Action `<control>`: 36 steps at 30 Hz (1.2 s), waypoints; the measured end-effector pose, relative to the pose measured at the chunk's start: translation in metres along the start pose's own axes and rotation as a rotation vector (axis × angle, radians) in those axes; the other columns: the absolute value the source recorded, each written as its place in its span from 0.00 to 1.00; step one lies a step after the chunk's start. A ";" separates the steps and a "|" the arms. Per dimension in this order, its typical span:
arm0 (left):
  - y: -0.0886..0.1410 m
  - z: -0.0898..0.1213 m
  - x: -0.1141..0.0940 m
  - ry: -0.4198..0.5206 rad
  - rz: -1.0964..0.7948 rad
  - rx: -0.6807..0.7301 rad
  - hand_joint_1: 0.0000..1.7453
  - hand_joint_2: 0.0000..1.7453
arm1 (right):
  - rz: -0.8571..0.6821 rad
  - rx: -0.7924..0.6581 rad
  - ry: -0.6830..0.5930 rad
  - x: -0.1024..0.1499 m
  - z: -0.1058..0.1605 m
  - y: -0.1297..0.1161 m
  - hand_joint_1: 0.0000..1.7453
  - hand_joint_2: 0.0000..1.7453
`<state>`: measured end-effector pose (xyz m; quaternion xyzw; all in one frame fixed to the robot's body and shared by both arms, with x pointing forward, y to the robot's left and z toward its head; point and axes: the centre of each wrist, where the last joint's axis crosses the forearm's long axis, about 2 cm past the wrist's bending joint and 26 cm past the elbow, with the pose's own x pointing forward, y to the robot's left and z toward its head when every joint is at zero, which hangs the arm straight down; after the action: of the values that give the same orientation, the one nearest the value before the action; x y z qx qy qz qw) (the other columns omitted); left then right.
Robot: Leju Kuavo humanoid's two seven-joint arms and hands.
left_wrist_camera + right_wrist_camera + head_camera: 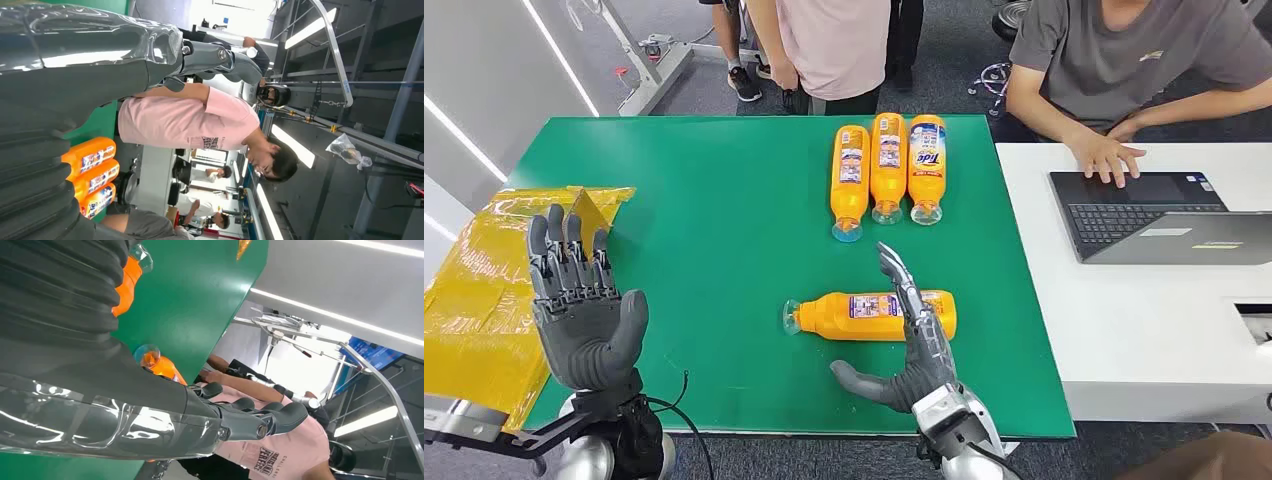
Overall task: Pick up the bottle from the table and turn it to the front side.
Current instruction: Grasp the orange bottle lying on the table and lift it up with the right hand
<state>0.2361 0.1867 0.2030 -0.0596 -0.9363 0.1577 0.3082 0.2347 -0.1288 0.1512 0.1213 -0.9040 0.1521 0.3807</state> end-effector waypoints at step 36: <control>-0.009 -0.005 -0.004 0.003 0.072 -0.035 0.00 1.00 | 0.692 0.795 0.272 -0.030 -0.073 -0.096 0.00 1.00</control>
<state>0.2425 0.1787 0.2073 -0.0987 -0.9357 0.1523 0.3026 0.3346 -0.1873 0.1954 -0.0695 -0.7066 0.6131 0.3465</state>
